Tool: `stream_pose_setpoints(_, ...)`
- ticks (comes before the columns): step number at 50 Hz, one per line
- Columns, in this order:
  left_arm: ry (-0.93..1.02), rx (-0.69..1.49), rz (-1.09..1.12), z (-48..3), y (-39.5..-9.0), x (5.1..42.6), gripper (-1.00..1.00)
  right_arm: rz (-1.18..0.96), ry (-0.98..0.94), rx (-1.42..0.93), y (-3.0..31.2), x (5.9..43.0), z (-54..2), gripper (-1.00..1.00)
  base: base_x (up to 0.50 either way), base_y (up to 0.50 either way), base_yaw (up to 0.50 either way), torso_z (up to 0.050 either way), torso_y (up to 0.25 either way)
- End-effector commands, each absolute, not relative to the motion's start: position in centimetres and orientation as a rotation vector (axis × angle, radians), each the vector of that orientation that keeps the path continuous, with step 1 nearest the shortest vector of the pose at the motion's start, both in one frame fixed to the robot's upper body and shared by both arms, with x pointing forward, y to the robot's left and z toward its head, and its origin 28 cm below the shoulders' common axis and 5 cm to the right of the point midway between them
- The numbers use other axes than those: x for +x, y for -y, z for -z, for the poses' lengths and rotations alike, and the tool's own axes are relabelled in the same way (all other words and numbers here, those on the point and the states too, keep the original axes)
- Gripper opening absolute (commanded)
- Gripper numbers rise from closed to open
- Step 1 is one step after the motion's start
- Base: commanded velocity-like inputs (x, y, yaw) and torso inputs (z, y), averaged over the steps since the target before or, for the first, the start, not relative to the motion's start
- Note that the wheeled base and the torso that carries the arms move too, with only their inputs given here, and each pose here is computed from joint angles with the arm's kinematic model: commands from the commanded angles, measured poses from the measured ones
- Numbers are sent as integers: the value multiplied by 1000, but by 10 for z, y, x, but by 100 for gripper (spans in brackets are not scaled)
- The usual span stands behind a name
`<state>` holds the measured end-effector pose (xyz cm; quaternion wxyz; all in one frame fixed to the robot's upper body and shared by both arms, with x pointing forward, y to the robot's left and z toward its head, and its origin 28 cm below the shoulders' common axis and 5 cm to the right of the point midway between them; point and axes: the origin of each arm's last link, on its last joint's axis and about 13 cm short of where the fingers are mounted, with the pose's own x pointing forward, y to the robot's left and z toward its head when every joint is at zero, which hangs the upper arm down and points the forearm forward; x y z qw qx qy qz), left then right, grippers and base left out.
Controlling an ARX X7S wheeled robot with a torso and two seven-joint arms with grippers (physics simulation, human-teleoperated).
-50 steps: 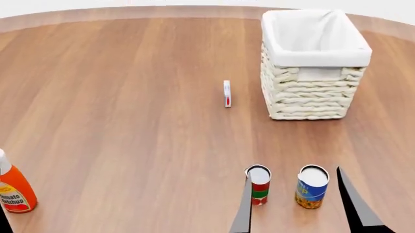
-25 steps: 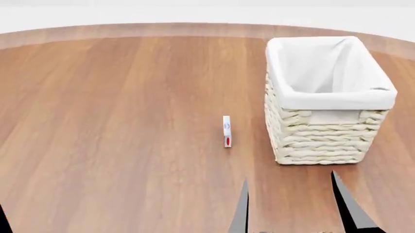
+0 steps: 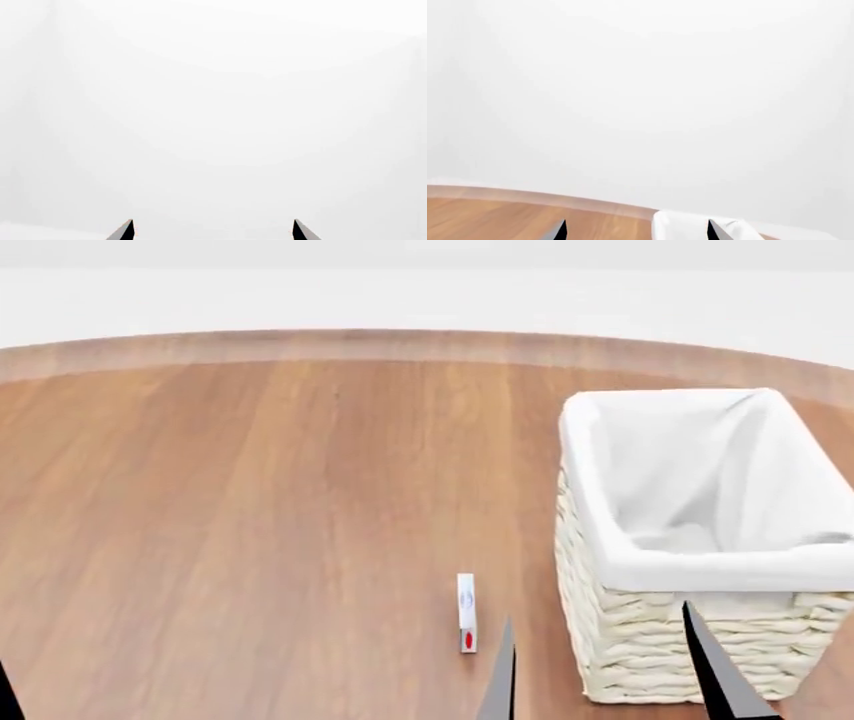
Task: Pick up the tomato sauce, and put it in the basket.
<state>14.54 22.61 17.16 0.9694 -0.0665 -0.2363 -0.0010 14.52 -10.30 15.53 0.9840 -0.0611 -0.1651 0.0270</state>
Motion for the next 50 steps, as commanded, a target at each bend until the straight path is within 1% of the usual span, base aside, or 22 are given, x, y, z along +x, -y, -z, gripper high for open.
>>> stream_pose_setpoints(1,477,-135,0,-171,-227,145,100,-52,323,-122,104,145,-153,100,500,0,0,0,0)
stream_pose_setpoints(5,480,-136,-3,-172,-227,145,100,-23,302,-122,104,146,-152,100,443,0,0,0,3)
stream_pose_setpoints(13,476,-136,0,-171,-228,146,100,-39,291,-112,104,144,-147,100,0,0,0,0,0)
stream_pose_setpoints(23,471,-137,2,-168,-228,148,100,-11,243,-96,103,120,-125,100,0,0,0,0,0)
stream_pose_setpoints(29,464,-137,-2,-165,-229,149,100,3,204,-90,102,98,-108,100,0,0,0,0,0)
stream_pose_setpoints(34,462,-135,1,-164,-229,149,100,12,181,-84,102,88,-96,100,0,0,0,0,0)
stream_pose_setpoints(44,457,-121,14,-160,-228,150,100,16,85,-74,92,67,-46,100,0,0,0,0,0)
stream_pose_setpoints(50,451,-122,15,-159,-229,150,100,29,66,-62,90,55,-44,100,0,0,0,0,0)
